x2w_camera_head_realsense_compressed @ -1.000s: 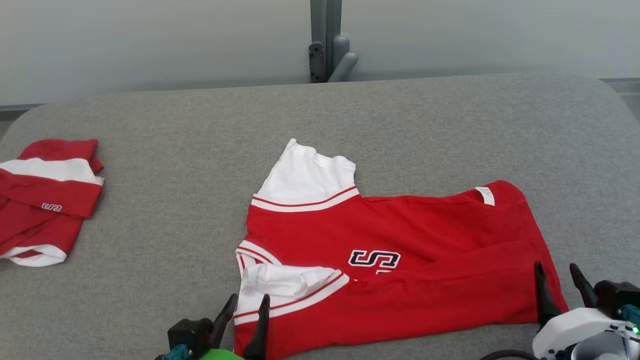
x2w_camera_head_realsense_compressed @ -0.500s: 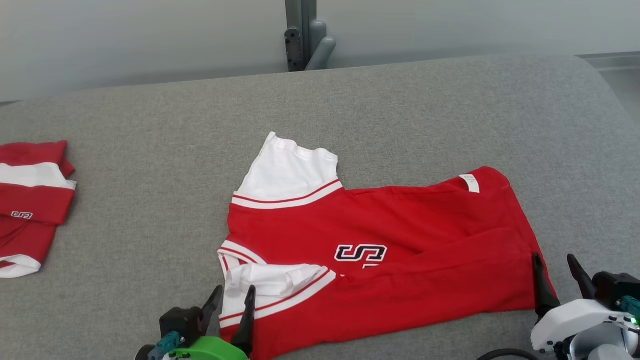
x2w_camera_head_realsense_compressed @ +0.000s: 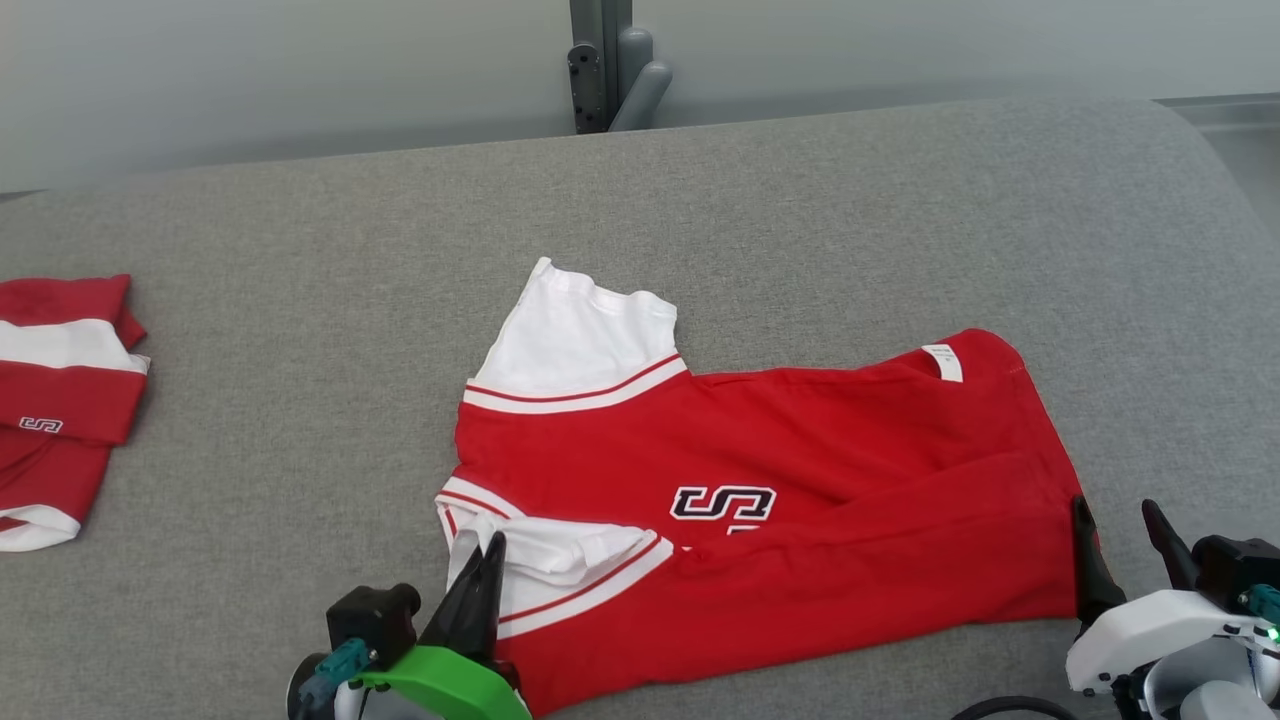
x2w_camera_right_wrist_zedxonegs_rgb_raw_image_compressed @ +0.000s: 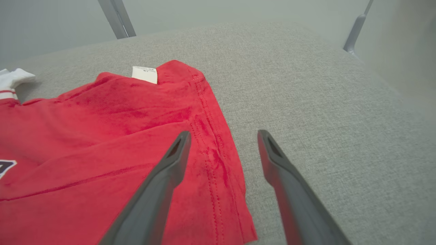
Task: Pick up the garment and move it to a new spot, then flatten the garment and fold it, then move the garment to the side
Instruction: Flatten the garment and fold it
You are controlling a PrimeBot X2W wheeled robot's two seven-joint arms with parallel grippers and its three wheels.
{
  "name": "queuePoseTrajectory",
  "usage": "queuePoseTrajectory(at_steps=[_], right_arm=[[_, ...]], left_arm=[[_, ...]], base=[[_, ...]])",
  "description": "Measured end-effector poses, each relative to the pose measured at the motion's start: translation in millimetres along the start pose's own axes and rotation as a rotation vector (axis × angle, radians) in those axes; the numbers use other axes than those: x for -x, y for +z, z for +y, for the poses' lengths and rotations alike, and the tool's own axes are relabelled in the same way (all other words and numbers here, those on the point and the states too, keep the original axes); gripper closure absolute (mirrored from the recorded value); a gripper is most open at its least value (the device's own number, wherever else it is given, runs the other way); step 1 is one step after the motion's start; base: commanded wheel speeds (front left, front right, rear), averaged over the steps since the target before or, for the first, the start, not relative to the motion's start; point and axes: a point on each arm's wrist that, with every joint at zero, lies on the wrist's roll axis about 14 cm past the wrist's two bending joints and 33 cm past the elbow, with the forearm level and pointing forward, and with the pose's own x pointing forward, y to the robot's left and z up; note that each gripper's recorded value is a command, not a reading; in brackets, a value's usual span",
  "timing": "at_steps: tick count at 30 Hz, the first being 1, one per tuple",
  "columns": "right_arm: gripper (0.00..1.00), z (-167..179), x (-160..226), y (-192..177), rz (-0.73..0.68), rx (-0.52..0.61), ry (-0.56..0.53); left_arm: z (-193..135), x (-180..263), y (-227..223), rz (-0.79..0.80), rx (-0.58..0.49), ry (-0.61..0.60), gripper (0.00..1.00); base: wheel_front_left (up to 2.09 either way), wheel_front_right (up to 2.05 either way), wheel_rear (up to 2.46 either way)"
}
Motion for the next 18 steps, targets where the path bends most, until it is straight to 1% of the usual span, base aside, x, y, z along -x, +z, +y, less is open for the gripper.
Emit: queuePoseTrajectory(at_steps=[3, 8, 9, 10, 11, 16, 18], right_arm=[[0.00, 7.1, -1.4, -0.8, 0.001, -0.003, 0.016], [0.00, 13.3, -3.6, -3.4, 0.010, -0.004, 0.031], [0.00, 14.3, -4.1, -4.0, 0.012, -0.004, 0.033], [0.00, 14.4, -4.7, -4.4, 0.014, -0.004, 0.033], [0.00, 13.1, -5.7, -5.5, 0.018, -0.007, 0.029], [0.00, 4.5, -4.0, -11.5, 0.037, -0.014, 0.003], [0.00, 2.8, -3.6, -12.3, 0.040, -0.015, -0.002]], left_arm=[[3.3, 0.9, 3.5, -0.016, 0.054, 0.019, 1.00], [5.9, -10.2, 10.1, -0.035, 0.209, 0.041, 1.00], [5.4, -13.7, 9.9, -0.030, 0.218, 0.040, 0.52], [5.1, -17.2, 10.2, -0.027, 0.232, 0.039, 0.00], [6.9, -24.7, 12.0, -0.026, 0.270, 0.046, 0.00], [6.3, -47.8, 51.1, -0.121, 0.243, 0.018, 0.00], [3.3, -51.1, 62.8, -0.152, 0.201, -0.001, 0.00]], base=[[0.00, 0.00, 0.00], [0.00, 0.00, 0.00], [0.00, 0.00, 0.00], [0.00, 0.00, 0.00], [0.00, 0.00, 0.00], [0.00, 0.00, 0.00], [0.00, 0.00, 0.00]])
